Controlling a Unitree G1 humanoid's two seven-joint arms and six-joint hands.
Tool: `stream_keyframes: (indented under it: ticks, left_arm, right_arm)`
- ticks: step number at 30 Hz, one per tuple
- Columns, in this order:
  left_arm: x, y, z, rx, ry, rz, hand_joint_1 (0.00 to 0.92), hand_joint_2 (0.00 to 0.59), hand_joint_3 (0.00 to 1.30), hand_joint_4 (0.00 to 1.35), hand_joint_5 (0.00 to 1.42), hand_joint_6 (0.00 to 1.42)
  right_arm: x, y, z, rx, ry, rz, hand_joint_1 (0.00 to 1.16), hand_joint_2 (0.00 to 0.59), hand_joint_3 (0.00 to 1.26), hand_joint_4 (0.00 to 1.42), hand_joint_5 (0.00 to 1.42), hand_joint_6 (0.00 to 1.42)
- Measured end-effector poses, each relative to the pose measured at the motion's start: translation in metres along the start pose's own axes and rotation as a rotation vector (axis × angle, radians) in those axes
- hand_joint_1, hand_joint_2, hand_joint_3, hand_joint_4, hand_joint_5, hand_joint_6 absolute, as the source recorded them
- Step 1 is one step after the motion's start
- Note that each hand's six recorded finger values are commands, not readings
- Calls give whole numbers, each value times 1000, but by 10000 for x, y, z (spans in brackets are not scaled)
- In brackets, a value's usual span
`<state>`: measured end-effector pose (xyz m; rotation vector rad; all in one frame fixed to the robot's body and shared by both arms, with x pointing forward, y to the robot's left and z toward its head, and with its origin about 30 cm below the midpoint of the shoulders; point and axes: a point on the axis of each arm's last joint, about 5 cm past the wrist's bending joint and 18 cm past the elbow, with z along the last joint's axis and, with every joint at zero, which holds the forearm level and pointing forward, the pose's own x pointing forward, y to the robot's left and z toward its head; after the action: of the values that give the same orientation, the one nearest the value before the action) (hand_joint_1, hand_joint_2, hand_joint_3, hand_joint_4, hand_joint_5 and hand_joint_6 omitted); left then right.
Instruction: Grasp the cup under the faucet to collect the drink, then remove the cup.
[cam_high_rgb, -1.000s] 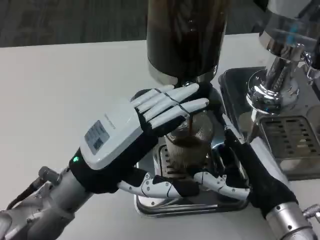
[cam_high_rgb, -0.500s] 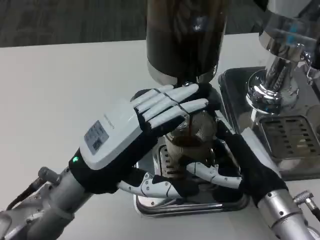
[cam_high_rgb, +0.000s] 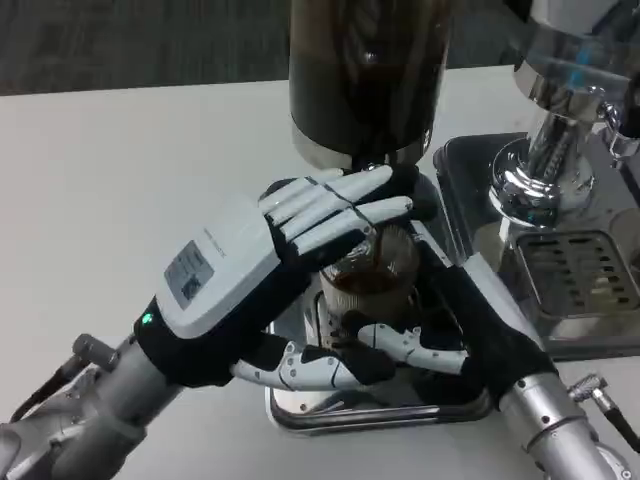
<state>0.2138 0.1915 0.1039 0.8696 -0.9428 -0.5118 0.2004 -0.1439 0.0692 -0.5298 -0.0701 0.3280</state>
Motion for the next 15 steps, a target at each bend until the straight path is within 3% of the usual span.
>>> stream_keyframes:
  ticks: [7,15]
  left_arm:
    - [-9,39,4,47,22,8,0,190,220,71,255,161]
    - [-47,132,1,114,82,86,0,193,206,59,235,140]
  right_arm:
    - [9,29,-9,11,-6,0,627,190,0,0,0,101]
    - [14,30,-13,16,-10,-4,635,195,0,0,0,123]
